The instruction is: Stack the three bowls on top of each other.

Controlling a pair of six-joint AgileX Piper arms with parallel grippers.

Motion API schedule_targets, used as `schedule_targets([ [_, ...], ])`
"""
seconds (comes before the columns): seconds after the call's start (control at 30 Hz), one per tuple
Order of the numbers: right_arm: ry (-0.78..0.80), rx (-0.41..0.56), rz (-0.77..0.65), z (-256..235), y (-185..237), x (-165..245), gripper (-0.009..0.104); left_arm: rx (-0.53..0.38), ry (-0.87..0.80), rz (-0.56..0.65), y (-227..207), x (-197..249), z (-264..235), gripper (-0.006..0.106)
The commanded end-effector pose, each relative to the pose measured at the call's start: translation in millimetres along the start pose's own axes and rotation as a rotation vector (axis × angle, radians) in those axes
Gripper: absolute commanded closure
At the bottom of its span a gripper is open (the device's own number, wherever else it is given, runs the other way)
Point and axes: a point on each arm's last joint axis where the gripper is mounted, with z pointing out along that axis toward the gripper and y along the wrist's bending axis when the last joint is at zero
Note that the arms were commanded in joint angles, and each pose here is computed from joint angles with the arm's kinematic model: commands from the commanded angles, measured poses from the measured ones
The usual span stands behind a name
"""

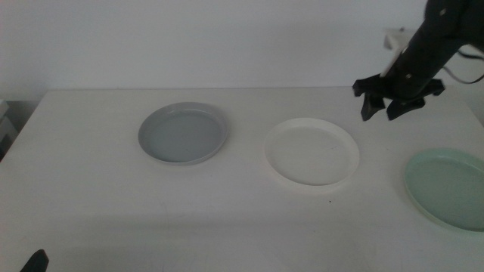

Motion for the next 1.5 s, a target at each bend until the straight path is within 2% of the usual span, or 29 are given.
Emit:
schedule_targets([
  [0.0, -0.105, -0.010, -0.023, -22, 4, -14, 0.053, 0.001, -0.092, -0.014, 0, -9, -2, -0.004],
  [0.1, -0.097, -0.008, -0.024, -7, 3, -21, 0.047, 0.001, -0.092, -0.014, 0, -9, -2, -0.004],
  [0.27, -0.078, -0.019, -0.016, 19, 4, -25, 0.023, 0.001, -0.092, -0.014, 0, -9, -2, -0.004],
  [0.4, -0.049, -0.026, -0.012, 32, 7, -24, 0.017, 0.001, -0.092, -0.014, 0, -9, -2, -0.004],
  [0.53, -0.028, -0.054, -0.001, 43, 14, -22, 0.025, 0.001, -0.092, -0.014, 0, -9, -2, -0.004],
  [0.7, 0.012, -0.058, -0.018, 61, 20, -18, 0.046, 0.001, -0.091, -0.014, 0, -9, -2, -0.004],
  [0.83, 0.010, -0.049, -0.019, 65, 18, -18, 0.074, 0.001, -0.091, -0.014, 0, -9, -2, -0.004],
  [0.9, 0.006, -0.049, -0.024, 64, 18, -18, 0.094, 0.001, -0.091, -0.014, 0, -9, -2, -0.004],
  [1.13, -0.050, -0.069, -0.035, 24, 30, -3, 0.096, 0.001, -0.091, -0.014, 0, -9, -2, -0.004],
  [1.3, -0.128, -0.093, -0.058, -18, 48, 37, 0.096, 0.001, -0.091, -0.014, 0, -9, -2, -0.004],
  [1.47, -0.143, -0.143, -0.078, -29, 75, 81, 0.096, 0.001, -0.091, -0.014, 0, -9, -2, -0.004],
])
